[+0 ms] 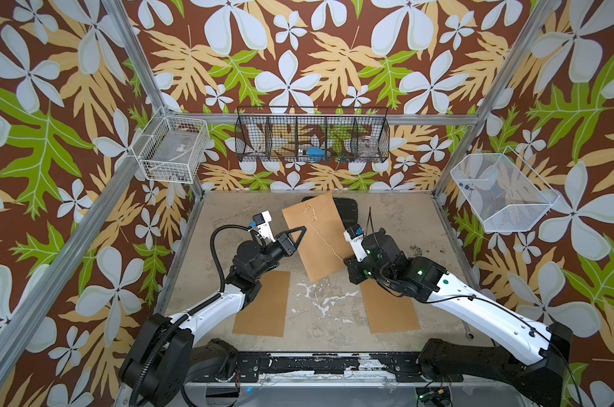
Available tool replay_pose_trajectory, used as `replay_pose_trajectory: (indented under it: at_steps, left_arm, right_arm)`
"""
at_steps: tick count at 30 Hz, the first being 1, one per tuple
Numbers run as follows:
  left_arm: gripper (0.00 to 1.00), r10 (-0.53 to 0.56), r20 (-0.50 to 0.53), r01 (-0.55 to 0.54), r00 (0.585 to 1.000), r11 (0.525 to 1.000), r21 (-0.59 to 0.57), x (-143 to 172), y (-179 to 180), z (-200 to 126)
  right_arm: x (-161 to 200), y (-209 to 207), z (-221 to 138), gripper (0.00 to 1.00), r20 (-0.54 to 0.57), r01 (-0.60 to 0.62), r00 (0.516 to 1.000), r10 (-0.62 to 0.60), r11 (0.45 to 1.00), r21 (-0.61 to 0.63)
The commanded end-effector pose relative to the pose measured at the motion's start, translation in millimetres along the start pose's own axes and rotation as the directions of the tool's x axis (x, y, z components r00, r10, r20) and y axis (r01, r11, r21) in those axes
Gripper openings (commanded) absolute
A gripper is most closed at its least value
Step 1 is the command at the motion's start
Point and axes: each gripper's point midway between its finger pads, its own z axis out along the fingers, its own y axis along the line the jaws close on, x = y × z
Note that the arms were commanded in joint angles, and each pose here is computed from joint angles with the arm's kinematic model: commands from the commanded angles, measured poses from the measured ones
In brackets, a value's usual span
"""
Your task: Open the file bag
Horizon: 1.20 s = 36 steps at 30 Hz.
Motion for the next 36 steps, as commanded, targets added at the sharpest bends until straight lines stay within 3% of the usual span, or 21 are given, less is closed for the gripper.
replay_pose_trajectory:
  at_steps: [1,36]
  left_arm:
    - [0.00,0.012,0.038,-0.013,0.999,0.999,0.032,-10,-8,-2]
    - [0.00,0.006,0.057,-0.006,0.998,1.000,0.006,-16,4,-22]
  right_arm:
    - [1,-4,0,0.00,0.000,-0.010,1.000,0.010,1.000,0.008]
    - [10,-57,-4,0.00,-0.018,-0.063,0.998,0.066,0.987,0.146]
